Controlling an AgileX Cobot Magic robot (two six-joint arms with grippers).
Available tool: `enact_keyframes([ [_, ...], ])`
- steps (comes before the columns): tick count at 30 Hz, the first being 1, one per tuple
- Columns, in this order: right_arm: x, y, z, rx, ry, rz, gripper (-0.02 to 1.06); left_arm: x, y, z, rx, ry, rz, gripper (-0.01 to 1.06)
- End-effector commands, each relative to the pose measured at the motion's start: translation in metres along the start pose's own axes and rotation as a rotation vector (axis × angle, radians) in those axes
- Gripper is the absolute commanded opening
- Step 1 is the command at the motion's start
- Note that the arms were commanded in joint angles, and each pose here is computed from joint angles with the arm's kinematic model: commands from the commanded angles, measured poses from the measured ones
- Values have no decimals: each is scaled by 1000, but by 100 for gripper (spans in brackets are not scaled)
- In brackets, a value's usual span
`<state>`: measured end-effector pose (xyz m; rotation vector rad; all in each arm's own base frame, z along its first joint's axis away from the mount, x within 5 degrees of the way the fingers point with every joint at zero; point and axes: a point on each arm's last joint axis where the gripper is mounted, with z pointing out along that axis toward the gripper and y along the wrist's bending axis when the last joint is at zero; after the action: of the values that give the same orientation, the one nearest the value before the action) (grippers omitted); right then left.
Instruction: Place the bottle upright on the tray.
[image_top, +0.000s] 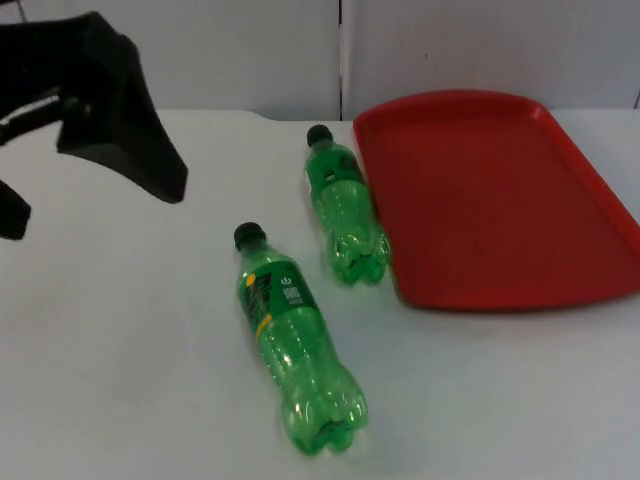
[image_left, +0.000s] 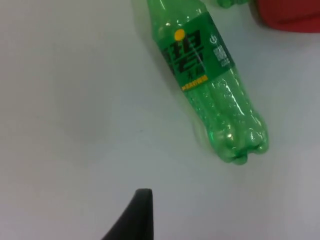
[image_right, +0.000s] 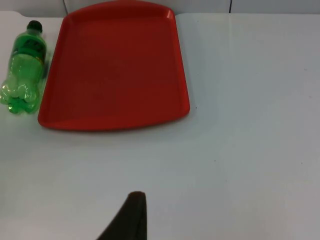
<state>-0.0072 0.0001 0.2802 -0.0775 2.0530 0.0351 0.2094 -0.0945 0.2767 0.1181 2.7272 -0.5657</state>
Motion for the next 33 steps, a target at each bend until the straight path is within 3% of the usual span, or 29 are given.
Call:
enact_keyframes([
  [1, 0, 1, 0, 0, -7, 6, 104, -4, -6, 10, 5, 2, -12, 105],
  [24, 0, 1, 0, 0, -7, 6, 104, -32, -17, 90, -36, 148, -171, 105],
  [33, 0, 1, 0, 0, -7, 6, 104, -47, -38, 127, -186, 225, -145, 105],
])
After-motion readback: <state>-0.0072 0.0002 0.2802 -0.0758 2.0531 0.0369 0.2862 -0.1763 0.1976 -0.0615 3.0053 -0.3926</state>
